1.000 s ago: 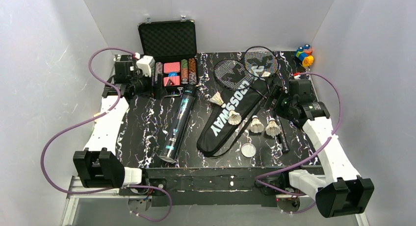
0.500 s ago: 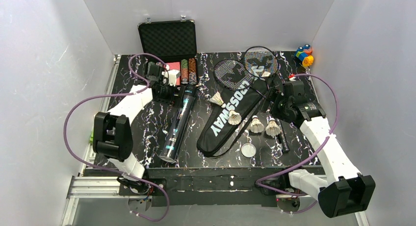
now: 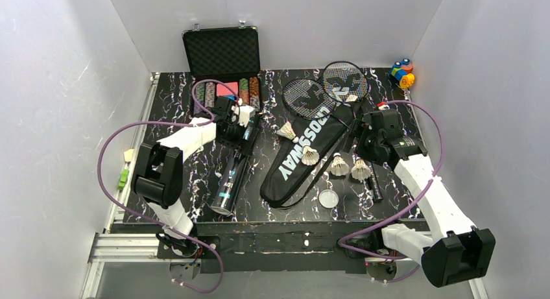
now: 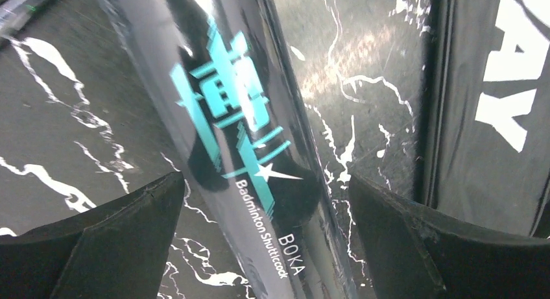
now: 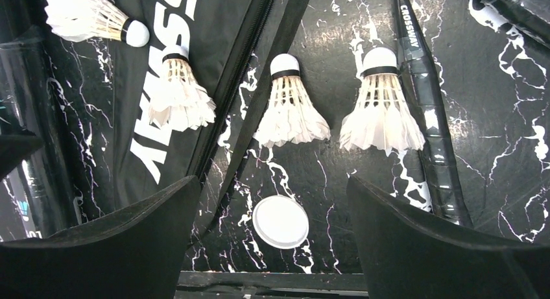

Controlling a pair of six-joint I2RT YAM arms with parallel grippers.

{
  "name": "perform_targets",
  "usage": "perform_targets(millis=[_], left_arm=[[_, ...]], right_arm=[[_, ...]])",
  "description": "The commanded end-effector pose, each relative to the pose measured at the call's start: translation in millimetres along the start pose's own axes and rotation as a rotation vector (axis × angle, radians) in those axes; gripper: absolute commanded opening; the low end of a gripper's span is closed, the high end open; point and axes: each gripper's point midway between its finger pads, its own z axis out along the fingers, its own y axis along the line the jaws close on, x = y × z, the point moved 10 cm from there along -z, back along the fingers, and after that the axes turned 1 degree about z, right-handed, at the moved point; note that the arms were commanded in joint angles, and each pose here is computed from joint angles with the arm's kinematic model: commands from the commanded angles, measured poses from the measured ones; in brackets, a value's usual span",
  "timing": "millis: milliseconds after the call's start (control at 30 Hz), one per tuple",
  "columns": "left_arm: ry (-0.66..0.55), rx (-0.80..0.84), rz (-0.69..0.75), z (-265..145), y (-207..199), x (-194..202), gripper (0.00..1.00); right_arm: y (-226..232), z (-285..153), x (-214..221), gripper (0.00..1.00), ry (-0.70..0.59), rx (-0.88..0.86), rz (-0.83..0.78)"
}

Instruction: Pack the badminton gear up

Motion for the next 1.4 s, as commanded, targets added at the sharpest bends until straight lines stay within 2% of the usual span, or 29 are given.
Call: perform_targets(millis=[0, 233, 333, 467, 567, 733, 967, 1033, 1200, 1367], left_arm=[[0.036, 0.002, 0.063, 3.6, -1.7, 18.5, 0.99], [0.037, 0.008, 0.131, -4.2, -4.4, 41.8, 0.99], [0.029, 0.023, 0.166, -9.9, -6.3, 47.0, 0.90], [0.032, 0.022, 0.234, -20.0, -6.7, 49.7, 0.68], [0.029, 0.008, 0.288, -33.6, -7.1, 50.6, 0.58], [-0.020, -0.019, 0.363, -62.6, -11.4, 54.5, 0.56], [-0.002, -0.036, 0.451, -91.2, -15.0, 66.0, 0.57], [0.004, -0.047, 0.484, -94.5, -14.4, 70.7, 0.60], [0.013, -0.056, 0.558, -103.7, -14.3, 80.0, 0.61], [-0.063, -0.051, 0.656, -114.4, -18.0, 84.8, 0.62]], right_arm=[[17.0, 4.1, -15.7, 0.92, -0.019, -0.034, -0.012], [63.2, 24.2, -53.5, 0.92, 0.017, 0.021, -0.091], [91.9, 43.3, -68.5, 0.90, 0.056, 0.055, -0.127], [131.8, 69.9, -82.1, 0.90, 0.100, 0.057, -0.165], [162.3, 96.5, -85.3, 0.89, 0.132, 0.051, -0.199], [193.0, 135.0, -79.3, 0.89, 0.184, 0.058, -0.226], [208.6, 173.0, -65.2, 0.87, 0.240, 0.042, -0.215], [209.6, 180.2, -61.1, 0.85, 0.252, 0.048, -0.211], [208.3, 187.5, -54.6, 0.77, 0.261, 0.049, -0.204], [208.6, 189.9, -53.8, 0.71, 0.258, 0.044, -0.197]])
